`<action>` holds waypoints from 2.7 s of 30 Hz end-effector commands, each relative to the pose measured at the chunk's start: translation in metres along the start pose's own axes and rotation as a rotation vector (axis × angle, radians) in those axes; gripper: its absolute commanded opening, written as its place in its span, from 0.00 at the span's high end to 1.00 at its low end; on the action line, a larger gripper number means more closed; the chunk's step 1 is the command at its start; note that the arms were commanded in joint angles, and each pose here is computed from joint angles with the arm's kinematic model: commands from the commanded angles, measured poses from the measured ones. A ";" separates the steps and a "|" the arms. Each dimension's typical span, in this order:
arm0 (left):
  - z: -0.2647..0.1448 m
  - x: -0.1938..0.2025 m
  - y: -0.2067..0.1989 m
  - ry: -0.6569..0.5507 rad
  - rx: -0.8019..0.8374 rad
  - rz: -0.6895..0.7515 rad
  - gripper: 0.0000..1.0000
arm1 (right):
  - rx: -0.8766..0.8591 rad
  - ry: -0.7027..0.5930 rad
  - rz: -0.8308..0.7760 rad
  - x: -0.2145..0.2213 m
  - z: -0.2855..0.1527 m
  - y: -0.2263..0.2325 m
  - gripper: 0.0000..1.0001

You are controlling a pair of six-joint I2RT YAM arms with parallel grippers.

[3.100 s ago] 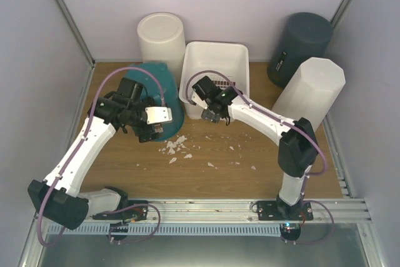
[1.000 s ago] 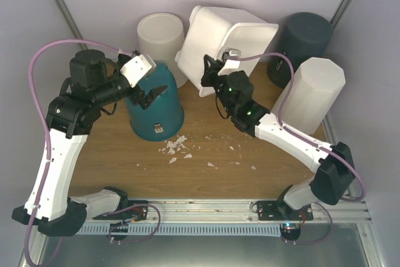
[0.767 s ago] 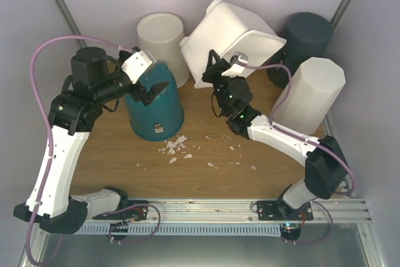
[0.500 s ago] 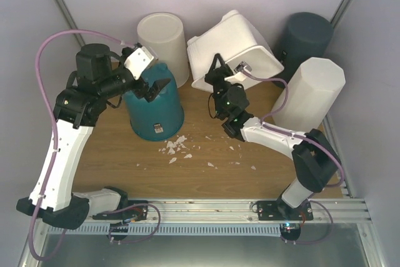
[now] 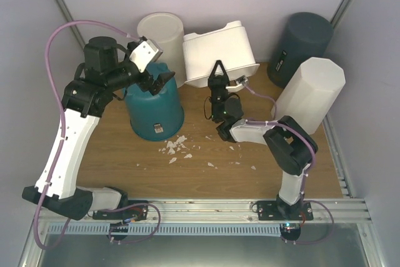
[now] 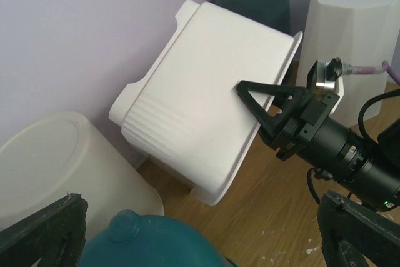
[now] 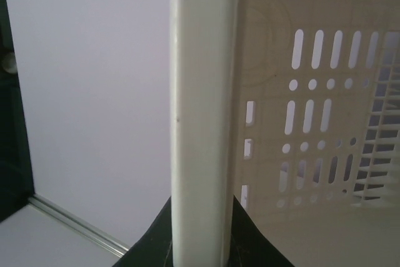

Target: Turn the large container upside down

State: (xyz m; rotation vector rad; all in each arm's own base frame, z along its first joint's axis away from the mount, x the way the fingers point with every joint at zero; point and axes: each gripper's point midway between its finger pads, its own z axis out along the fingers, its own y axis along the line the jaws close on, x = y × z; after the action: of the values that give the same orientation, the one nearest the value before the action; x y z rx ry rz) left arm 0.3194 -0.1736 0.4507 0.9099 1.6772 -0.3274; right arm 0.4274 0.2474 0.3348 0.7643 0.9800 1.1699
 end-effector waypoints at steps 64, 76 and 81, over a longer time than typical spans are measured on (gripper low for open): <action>-0.127 0.149 0.193 0.028 -0.535 -0.482 0.01 | 0.342 -0.263 0.426 -0.019 -0.193 -0.168 0.00; -0.120 0.179 0.206 0.040 -0.556 -0.535 0.01 | 0.697 0.037 0.101 -0.004 -0.217 -0.204 0.00; -0.118 0.184 0.208 0.043 -0.554 -0.536 0.01 | 0.900 0.131 0.006 -0.002 -0.233 -0.214 0.00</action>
State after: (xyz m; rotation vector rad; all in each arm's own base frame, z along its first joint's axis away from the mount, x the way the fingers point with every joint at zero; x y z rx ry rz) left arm 0.3677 0.1073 0.3570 0.0200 1.9543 -0.2040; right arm 0.3190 0.2135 0.1102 1.3564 1.3341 1.0663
